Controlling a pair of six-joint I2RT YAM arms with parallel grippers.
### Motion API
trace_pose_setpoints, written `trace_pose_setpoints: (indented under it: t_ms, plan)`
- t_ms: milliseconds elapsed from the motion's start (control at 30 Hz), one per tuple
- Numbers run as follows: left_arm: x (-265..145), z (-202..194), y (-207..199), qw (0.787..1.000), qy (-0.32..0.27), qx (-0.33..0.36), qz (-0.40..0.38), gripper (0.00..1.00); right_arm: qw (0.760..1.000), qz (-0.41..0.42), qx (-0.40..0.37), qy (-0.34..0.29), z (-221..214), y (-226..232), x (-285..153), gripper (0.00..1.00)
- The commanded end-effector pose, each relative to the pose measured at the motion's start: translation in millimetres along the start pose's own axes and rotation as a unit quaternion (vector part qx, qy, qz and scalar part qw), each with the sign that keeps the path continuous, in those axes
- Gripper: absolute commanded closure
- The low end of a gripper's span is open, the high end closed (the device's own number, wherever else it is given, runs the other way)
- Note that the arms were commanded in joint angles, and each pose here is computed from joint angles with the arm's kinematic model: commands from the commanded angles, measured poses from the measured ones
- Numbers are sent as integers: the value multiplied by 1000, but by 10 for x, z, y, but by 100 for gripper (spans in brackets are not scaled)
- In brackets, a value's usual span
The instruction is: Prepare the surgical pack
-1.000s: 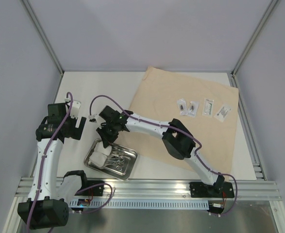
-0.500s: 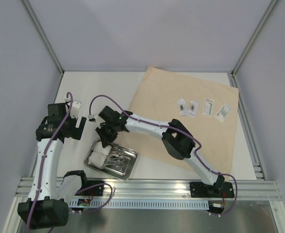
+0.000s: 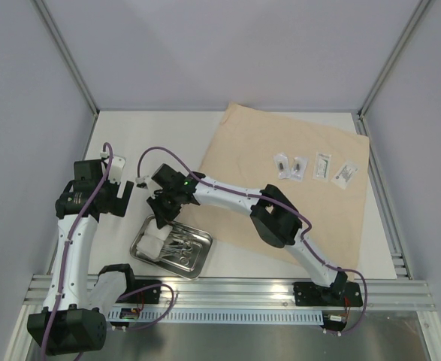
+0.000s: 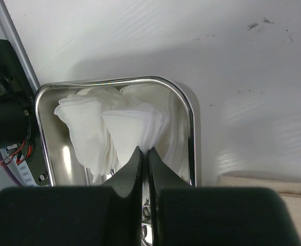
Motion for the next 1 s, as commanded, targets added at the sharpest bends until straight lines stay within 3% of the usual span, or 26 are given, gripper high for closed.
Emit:
trace_pose_setpoints:
  t_ms: [0, 67, 200, 367, 600, 967]
  plan:
    - [2, 16, -16, 1000, -10, -3, -2, 0, 998, 10, -20, -52, 356, 162, -123, 99]
    - [3, 20, -18, 1000, -11, -3, -2, 0, 998, 8, -22, -53, 360, 149, -92, 97]
    - [-1, 18, -18, 1000, -11, -2, -2, 0, 999, 0, -21, -46, 344, 101, -64, 80]
    - [6, 10, -25, 1000, -10, -1, -4, 0, 998, -7, -29, -54, 394, 116, -149, 73]
    - [-1, 14, -22, 1000, -12, -3, -3, 0, 997, -31, -38, -60, 444, 92, -284, 54]
    - [-3, 15, -19, 1000, -12, -2, -3, 0, 991, -55, -52, -109, 721, 180, -703, 40]
Point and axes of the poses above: each gripper's point midway between its finger pads, its own x axis out along the fingers, its own y axis along the line the jaws close on, z = x × y, the point moved 1 cm from there along -x, back along the fingers, and after that the axes turned 4 degrees about -x, right-handed, at the moved point
